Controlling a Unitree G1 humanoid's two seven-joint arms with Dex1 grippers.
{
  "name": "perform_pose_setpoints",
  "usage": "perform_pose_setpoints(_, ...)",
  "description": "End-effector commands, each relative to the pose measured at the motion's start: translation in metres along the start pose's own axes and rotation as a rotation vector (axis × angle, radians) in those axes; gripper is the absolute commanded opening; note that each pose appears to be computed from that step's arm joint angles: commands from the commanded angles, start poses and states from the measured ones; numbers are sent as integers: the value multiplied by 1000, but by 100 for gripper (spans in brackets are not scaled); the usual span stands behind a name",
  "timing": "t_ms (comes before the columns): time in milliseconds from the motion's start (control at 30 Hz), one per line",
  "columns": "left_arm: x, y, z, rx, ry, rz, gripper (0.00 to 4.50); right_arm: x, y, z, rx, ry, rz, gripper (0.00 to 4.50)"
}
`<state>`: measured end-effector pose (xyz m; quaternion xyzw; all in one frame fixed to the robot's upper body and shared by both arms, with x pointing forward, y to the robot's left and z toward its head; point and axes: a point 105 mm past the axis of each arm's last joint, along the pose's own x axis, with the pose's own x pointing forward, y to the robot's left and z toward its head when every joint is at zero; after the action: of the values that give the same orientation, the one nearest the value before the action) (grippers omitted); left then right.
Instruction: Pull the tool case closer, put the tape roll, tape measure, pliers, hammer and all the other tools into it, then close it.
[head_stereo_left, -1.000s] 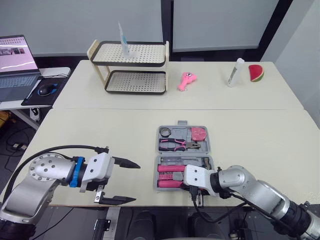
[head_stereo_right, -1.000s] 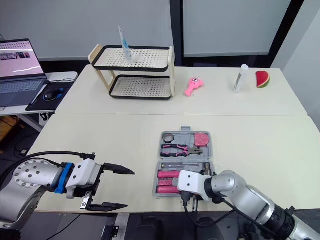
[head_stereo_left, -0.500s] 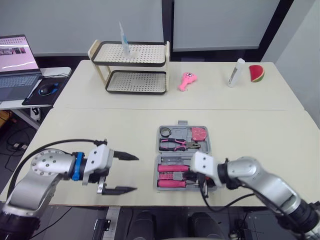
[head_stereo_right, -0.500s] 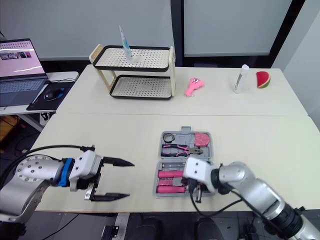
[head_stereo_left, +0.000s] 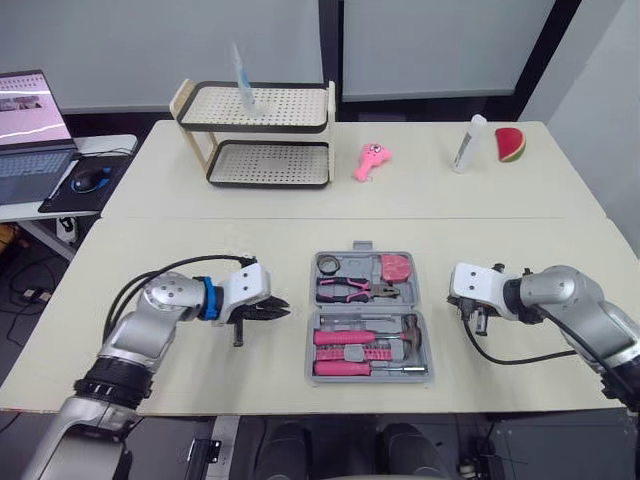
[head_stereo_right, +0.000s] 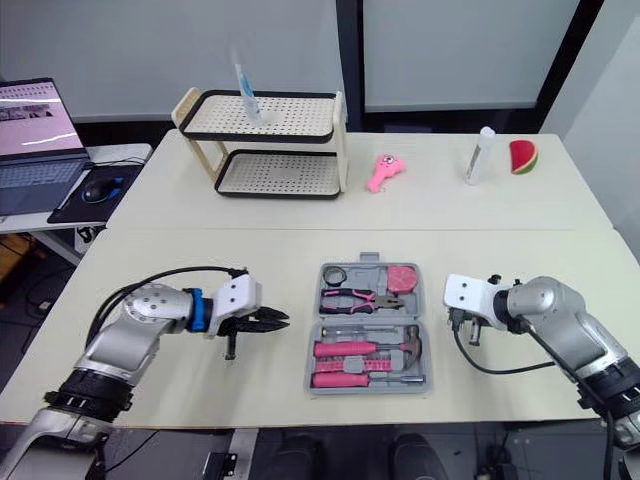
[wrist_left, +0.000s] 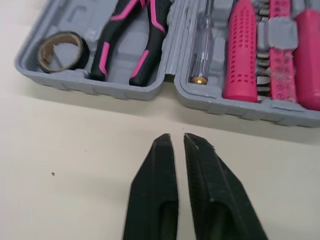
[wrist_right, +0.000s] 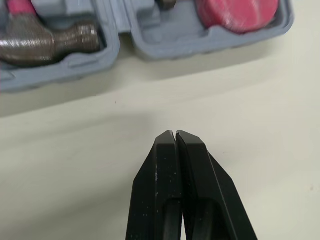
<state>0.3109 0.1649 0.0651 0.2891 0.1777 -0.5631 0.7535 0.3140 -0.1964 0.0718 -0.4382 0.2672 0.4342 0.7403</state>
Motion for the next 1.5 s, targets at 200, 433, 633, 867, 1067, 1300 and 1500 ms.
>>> perform_pose_setpoints(200, 34, 5, 2, 29, 10, 24, 2, 14, 1, 17, -45, -47, 21, 0)
perform_pose_setpoints(433, 58, -1, 12, 73, -8, -8, 2, 29, 8, 37, -55, -91, 54, 0)
perform_pose_setpoints(633, 76, -11, 33, 119, -59, -74, 2, 29, 18, 45, -67, -118, 96, 0)
perform_pose_setpoints(867, 86, -38, 37, 151, -63, -172, 2, 27, 32, 44, -50, -126, 124, 0)
perform_pose_setpoints(1067, 87, -50, 34, 158, -49, -203, 2, 22, 42, 41, -22, -120, 127, 0)
perform_pose_setpoints(1300, 87, -54, 30, 165, -34, -217, 2, 19, 50, 40, 6, -113, 138, 0)
perform_pose_setpoints(1500, 86, -59, 25, 159, -19, -237, 2, 19, 48, 37, 14, -102, 124, 0)
